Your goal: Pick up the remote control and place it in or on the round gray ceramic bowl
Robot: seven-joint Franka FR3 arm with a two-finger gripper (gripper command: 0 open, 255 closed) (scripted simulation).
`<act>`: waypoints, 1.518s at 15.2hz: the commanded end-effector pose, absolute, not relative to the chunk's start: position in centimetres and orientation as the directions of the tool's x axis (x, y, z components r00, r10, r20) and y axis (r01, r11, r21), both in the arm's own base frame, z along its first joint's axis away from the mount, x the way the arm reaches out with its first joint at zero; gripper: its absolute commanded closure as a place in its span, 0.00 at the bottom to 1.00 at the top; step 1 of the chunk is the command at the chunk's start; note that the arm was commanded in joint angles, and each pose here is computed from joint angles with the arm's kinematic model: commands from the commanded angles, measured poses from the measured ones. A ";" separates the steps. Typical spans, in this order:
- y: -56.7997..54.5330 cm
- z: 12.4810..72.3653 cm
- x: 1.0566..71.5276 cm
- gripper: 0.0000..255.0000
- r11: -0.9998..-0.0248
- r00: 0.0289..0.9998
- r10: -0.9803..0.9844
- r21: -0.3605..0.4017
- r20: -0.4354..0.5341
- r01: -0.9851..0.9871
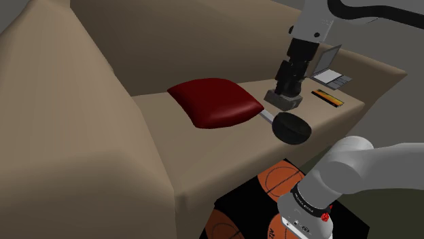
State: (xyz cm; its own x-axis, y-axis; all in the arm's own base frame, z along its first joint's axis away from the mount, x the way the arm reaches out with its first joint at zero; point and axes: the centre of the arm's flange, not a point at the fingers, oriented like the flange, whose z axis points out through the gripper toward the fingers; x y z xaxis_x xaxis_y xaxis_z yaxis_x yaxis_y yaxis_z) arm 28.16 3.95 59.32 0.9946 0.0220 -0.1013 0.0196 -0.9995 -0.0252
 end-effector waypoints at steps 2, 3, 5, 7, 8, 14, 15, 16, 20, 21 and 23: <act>3.1 58.5 28.5 0.00 -1.000 0.995 0.018 -0.023 -0.098 0.016; 2.2 57.6 28.8 0.00 -1.000 0.995 0.014 -0.020 -0.094 0.012; 0.4 55.9 29.4 0.00 -1.000 0.996 0.006 -0.016 -0.087 0.005; -1.5 54.2 30.0 0.00 -1.000 0.997 -0.002 -0.011 -0.079 -0.003; -2.4 53.4 30.4 0.00 -1.000 0.997 -0.006 -0.009 -0.075 -0.007; -7.9 48.4 32.2 0.00 -1.000 0.998 -0.030 0.005 -0.053 -0.030; -8.8 47.6 32.5 0.00 -0.999 0.998 -0.034 0.007 -0.049 -0.033; -9.8 46.8 32.8 0.00 -0.999 0.998 -0.038 0.009 -0.045 -0.037; -13.6 43.5 34.1 0.00 -0.998 0.998 -0.053 0.018 -0.030 -0.053; -14.5 42.7 34.4 0.00 -0.998 0.998 -0.057 0.020 -0.026 -0.057; -16.4 41.2 35.0 0.00 -0.998 0.998 -0.065 0.024 -0.018 -0.064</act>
